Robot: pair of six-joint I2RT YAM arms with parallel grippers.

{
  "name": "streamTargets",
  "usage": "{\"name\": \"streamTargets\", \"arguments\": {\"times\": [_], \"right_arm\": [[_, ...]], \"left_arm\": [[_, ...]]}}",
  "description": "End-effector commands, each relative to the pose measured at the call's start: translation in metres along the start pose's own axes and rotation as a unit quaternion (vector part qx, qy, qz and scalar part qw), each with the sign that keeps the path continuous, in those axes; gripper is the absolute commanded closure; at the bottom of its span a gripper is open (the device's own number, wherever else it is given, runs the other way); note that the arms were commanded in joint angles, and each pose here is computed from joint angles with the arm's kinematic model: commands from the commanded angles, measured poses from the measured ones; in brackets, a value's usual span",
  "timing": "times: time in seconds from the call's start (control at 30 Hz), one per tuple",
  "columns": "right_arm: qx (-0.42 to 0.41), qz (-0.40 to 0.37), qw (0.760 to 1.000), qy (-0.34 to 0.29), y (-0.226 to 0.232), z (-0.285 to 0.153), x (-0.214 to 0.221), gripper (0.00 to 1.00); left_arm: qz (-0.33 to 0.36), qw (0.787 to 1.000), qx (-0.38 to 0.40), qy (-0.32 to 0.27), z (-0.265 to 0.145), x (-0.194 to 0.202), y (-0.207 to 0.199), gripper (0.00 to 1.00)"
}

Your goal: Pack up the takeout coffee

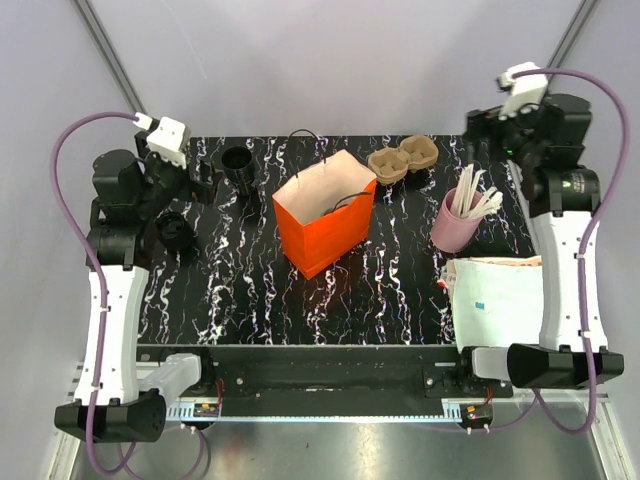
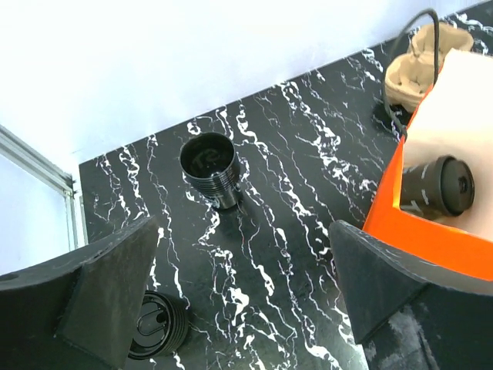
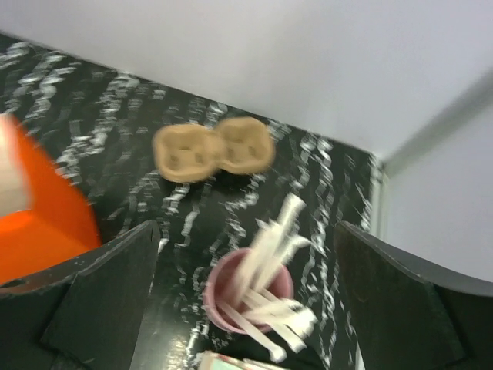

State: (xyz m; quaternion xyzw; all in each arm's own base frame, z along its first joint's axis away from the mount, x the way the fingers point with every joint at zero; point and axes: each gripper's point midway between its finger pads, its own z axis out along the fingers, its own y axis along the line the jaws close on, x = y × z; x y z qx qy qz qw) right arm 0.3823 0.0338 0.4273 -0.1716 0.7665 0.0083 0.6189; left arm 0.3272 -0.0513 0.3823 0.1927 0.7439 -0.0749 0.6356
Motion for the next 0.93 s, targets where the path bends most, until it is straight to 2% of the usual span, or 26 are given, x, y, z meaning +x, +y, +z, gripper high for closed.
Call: {"name": "streamTargets", "arguments": {"times": [0.0, 0.13, 0.4, 0.9], "right_arm": [[0.057, 0.033, 0.996, -0.058, -0.035, -0.032, -0.02, 0.0], [0.076, 0.017, 0.994, -0.07, -0.038, -0.054, -0.024, 0.0], [0.085, 0.034, 0.991, -0.092, -0.034, -0.09, -0.053, 0.0], [0.049, 0.042, 0.992, -0.109, -0.015, -0.109, -0.065, 0.0]], "left_arm": [[-0.001, 0.997, -0.046, -0.063, -0.012, -0.05, 0.017, 0.01], [0.0, 0.996, -0.055, -0.067, -0.021, -0.062, 0.018, 0.01], [0.007, 0.994, -0.077, -0.079, -0.046, -0.085, 0.021, 0.01], [0.001, 0.993, -0.054, -0.108, -0.07, -0.112, 0.005, 0.01]]}}
